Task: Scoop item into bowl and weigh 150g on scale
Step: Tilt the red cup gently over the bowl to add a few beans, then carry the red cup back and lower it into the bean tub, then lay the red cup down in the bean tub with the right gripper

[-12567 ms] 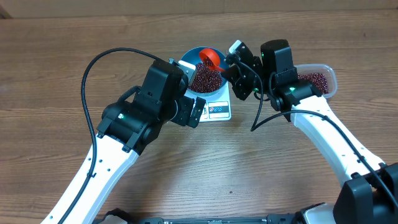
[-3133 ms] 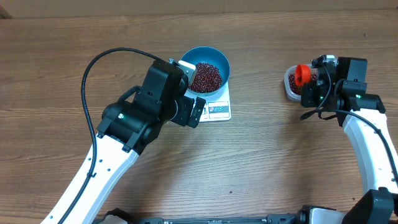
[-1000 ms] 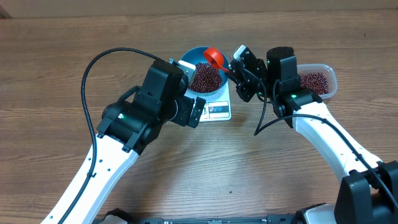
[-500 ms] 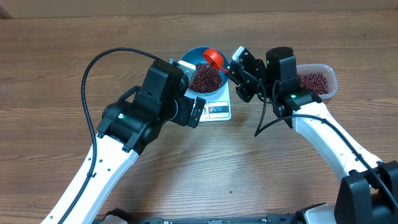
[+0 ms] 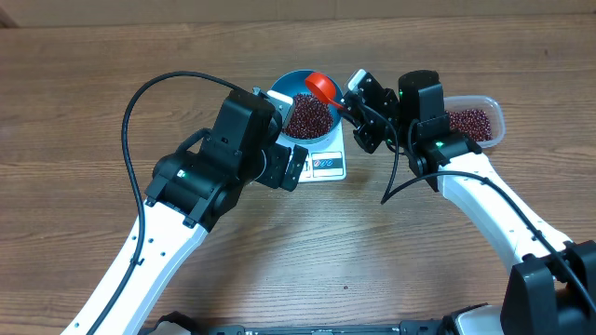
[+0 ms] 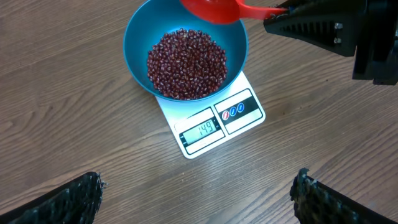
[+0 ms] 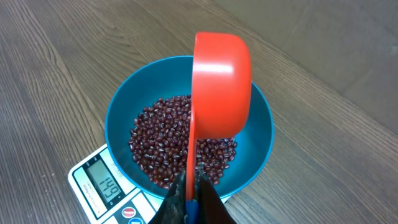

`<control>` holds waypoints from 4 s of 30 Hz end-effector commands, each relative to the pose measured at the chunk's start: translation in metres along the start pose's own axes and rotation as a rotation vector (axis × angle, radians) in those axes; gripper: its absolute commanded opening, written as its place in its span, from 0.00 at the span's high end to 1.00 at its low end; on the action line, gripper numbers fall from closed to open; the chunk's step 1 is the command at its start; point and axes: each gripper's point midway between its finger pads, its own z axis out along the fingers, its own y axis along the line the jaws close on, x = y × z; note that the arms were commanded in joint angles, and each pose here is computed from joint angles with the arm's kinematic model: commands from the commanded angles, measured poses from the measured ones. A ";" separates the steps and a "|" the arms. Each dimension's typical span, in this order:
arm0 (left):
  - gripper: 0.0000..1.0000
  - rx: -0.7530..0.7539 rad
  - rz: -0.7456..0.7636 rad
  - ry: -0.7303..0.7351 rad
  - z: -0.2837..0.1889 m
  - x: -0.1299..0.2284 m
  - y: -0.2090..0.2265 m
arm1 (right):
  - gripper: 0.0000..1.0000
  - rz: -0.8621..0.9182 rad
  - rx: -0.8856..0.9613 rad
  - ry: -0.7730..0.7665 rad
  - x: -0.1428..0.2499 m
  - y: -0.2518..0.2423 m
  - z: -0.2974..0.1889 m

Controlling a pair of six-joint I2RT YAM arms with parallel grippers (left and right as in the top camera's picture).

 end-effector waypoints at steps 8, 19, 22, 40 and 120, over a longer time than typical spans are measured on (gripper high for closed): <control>0.01 0.008 -0.002 -0.014 -0.002 -0.006 -0.002 | 0.96 0.260 0.006 -0.020 -0.014 -0.002 -0.002; 0.00 0.008 -0.002 -0.013 -0.002 -0.006 -0.002 | 0.96 0.359 0.004 -0.020 -0.021 0.004 -0.018; 0.00 0.008 -0.002 -0.013 -0.002 -0.006 -0.002 | 0.96 0.349 0.011 -0.040 -0.030 0.006 -0.031; 0.00 0.008 -0.002 -0.010 -0.002 -0.005 -0.002 | 0.96 0.680 0.239 -0.011 0.007 -0.055 -0.124; 0.00 0.006 -0.002 -0.002 0.000 -0.003 -0.002 | 0.00 0.988 0.504 0.543 0.183 -0.127 -0.192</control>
